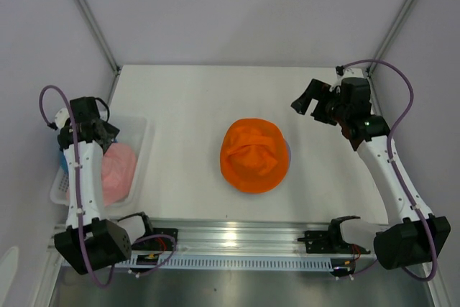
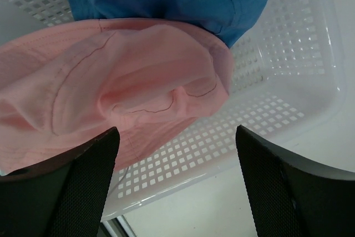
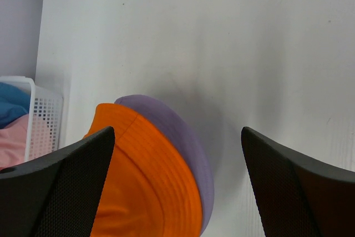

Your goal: Stack the hats

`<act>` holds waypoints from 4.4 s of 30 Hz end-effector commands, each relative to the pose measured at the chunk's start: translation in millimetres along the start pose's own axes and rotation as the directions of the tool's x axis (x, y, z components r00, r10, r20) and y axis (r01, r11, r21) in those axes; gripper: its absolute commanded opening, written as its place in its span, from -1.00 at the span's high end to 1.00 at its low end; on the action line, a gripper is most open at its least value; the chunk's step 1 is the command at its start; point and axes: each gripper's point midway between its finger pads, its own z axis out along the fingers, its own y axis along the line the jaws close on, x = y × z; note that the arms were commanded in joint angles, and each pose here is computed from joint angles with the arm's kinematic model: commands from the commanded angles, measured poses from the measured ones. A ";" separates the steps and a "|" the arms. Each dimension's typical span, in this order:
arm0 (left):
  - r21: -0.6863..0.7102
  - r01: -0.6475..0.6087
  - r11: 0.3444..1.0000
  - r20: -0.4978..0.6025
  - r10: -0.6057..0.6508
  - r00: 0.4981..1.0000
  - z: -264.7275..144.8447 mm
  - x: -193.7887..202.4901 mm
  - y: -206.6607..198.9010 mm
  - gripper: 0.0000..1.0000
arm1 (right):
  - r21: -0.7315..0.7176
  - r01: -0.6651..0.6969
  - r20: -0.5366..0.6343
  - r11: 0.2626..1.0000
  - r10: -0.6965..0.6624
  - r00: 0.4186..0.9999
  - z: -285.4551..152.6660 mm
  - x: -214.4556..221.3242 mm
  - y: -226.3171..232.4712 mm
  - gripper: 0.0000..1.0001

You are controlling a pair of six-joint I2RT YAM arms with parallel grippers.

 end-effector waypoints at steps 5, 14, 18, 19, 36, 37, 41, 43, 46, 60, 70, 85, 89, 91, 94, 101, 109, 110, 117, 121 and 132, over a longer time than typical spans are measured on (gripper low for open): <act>0.001 -0.049 0.999 0.027 0.049 0.998 27.6 -14.6 -19.2 -0.56 | -0.045 0.029 0.099 0.999 -0.024 0.995 0.5 -17.0 4.5 -0.99; -0.015 -0.049 0.999 0.003 0.049 0.999 51.9 -7.0 -27.6 -0.43 | -0.052 0.079 0.101 0.996 -0.073 0.992 10.4 -13.8 -0.1 -0.99; -0.042 -0.069 0.997 -0.017 0.068 0.998 64.4 -1.9 -29.2 -0.28 | -0.053 0.070 0.098 0.996 -0.065 0.993 10.9 -13.2 0.5 -0.99; -0.043 -0.073 0.996 -0.019 0.072 0.997 66.5 -2.4 -30.7 -0.12 | -0.057 0.070 0.099 0.996 -0.064 0.993 10.4 -13.5 1.4 -0.99; 0.301 -0.404 0.864 0.212 0.352 0.912 -84.7 -30.0 -97.4 0.99 | -0.098 -0.019 0.163 0.995 0.035 0.986 -17.4 -34.2 11.2 -0.99; 0.339 -0.416 0.844 0.224 0.356 0.907 -103.4 -32.4 -99.7 0.99 | -0.106 -0.021 0.170 0.994 0.039 0.985 -22.2 -36.9 14.5 -0.99; 0.521 -0.497 0.694 0.274 0.415 0.867 -164.1 -13.3 -118.8 0.99 | -0.173 -0.033 0.205 0.984 0.069 0.976 -45.7 -45.6 33.1 -0.99; 0.589 -0.494 0.639 0.252 0.436 0.864 -176.7 -0.3 -122.3 0.99 | -0.238 -0.018 0.239 0.971 0.076 0.968 -62.5 -51.8 48.8 -0.99; 0.704 -0.500 0.504 0.251 0.483 0.839 -208.6 23.2 -134.1 0.99 | -0.336 -0.023 0.269 0.942 0.119 0.956 -83.4 -55.8 68.7 -0.99; 0.884 -0.445 0.145 0.296 0.563 0.771 -306.7 96.3 -175.1 0.99 | -0.581 -0.077 0.142 0.810 0.194 0.971 -129.7 -29.7 126.5 -0.96; 0.915 -0.403 0.019 0.328 0.546 0.771 -358.7 118.6 -200.7 0.99 | -0.543 -0.415 -0.065 0.730 0.456 0.888 -113.1 4.5 114.0 -0.98; 0.916 -0.393 -0.083 0.357 0.614 0.703 -390.8 177.6 -209.6 0.99 | -0.485 -0.527 -0.164 0.698 0.520 0.839 -98.8 22.5 119.1 -0.80; 0.920 -0.382 -0.092 0.354 0.614 0.705 -396.5 184.2 -211.3 0.99 | -0.461 -0.544 -0.187 0.701 0.523 0.832 -98.4 35.3 116.3 -0.71; 0.921 -0.378 -0.091 0.351 0.612 0.709 -398.8 186.1 -212.1 0.99 | -0.444 -0.558 -0.197 0.702 0.531 0.824 -100.4 41.6 114.1 -0.69; 0.925 -0.369 -0.091 0.346 0.602 0.720 -402.9 186.0 -213.6 0.99 | -0.400 -0.566 -0.198 0.721 0.535 0.822 -103.9 51.6 106.1 -0.68; 0.931 -0.350 -0.107 0.339 0.610 0.716 -408.8 198.3 -216.3 0.99 | -0.414 -0.616 -0.216 0.670 0.585 0.782 -107.9 57.9 103.4 -0.59; 0.937 -0.328 -0.120 0.323 0.652 0.685 -410.3 222.6 -209.5 0.99 | -0.456 -0.622 -0.245 0.637 0.582 0.776 -105.4 50.0 116.6 -0.25; 0.938 -0.327 -0.119 0.322 0.654 0.685 -410.4 223.5 -208.6 0.99 | -0.455 -0.622 -0.247 0.637 0.581 0.775 -104.0 50.1 117.0 -0.16; 0.940 -0.319 -0.119 0.312 0.675 0.668 -408.0 233.2 -198.6 0.99 | -0.415 -0.608 -0.240 0.676 0.564 0.790 -99.3 58.4 110.3 1.00; 0.936 -0.336 -0.105 0.312 0.691 0.652 -400.2 237.9 -192.0 0.99 | -0.341 -0.562 -0.188 0.754 0.531 0.826 -94.8 65.9 93.8 1.00; 0.925 -0.373 -0.069 0.295 0.751 0.591 -365.9 255.4 -167.0 0.72 | -0.132 -0.419 -0.102 0.899 0.408 0.907 -88.4 102.6 36.4 1.00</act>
